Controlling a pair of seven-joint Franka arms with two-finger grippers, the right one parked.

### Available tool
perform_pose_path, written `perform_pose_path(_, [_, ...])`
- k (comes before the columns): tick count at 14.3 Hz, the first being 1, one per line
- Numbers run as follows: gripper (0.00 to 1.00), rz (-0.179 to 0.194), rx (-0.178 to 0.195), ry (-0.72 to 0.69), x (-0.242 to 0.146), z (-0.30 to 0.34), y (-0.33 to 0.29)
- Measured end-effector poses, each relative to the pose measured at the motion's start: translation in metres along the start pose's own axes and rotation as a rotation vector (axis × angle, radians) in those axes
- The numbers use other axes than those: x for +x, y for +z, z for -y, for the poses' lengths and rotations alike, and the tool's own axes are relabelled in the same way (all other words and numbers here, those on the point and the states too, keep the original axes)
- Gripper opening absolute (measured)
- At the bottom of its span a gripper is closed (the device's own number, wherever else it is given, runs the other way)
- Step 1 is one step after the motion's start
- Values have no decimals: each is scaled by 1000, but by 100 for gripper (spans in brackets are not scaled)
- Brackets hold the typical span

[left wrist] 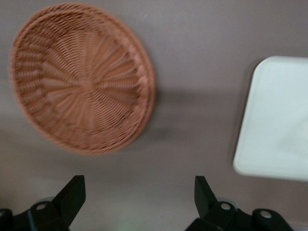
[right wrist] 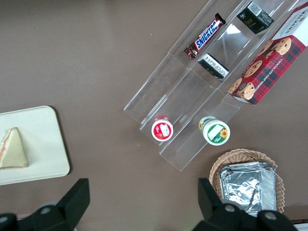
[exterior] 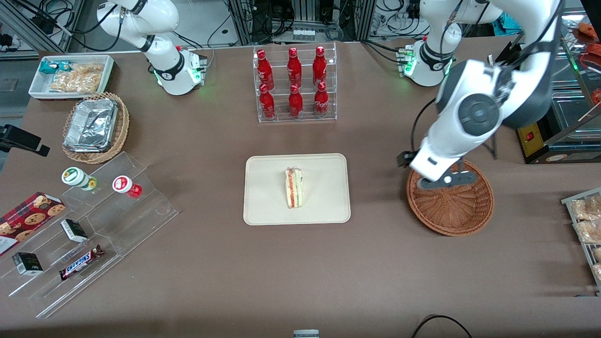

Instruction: Place sandwich from basket to tray

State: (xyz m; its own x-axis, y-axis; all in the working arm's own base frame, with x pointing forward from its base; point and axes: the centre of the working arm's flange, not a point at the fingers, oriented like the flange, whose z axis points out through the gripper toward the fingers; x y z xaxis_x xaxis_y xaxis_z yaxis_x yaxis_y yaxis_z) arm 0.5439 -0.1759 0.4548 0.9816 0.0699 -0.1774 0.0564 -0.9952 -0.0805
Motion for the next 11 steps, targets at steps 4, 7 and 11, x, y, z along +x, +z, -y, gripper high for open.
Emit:
perform_pose_path(4, [100,-12,-4,105,-10,60,-37])
perform_pose_path(7, [100,-46,-17,155,-17,104,-68])
perform_pose_path(11, [100,-107,-31,136,-17,133,-105])
